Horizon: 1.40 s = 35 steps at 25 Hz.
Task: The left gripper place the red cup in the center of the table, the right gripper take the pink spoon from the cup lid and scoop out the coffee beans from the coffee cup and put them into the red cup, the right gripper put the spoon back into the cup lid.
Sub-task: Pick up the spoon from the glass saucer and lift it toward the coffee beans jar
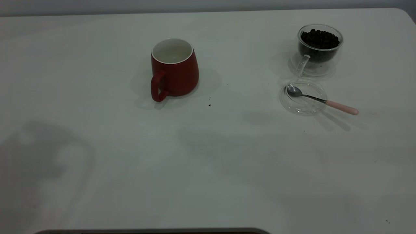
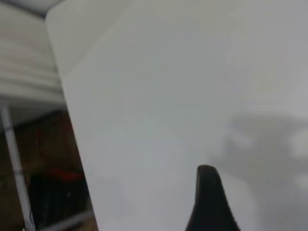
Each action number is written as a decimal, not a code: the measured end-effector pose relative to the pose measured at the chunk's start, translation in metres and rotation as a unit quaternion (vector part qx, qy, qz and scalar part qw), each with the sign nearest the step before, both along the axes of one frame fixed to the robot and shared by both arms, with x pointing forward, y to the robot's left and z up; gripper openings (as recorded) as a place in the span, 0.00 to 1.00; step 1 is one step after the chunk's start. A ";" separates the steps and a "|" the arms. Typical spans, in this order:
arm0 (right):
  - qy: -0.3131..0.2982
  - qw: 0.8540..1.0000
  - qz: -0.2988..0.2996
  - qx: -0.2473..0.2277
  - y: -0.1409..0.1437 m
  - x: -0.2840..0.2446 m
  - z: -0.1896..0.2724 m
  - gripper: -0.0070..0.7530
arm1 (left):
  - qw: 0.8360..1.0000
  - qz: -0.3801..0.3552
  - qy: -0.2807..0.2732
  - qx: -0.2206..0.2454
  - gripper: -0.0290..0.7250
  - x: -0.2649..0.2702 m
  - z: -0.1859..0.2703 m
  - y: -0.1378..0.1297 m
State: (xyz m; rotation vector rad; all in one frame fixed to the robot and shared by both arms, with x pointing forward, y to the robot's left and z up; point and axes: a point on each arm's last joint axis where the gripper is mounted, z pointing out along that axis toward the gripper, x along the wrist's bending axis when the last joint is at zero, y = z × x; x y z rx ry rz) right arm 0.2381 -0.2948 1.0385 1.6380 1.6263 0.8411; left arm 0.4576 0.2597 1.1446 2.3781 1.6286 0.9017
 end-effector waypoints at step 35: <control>0.000 1.000 0.000 0.000 0.000 0.000 0.000 0.44 | 0.969 -0.100 -0.036 -0.222 0.79 -0.212 -0.100 0.036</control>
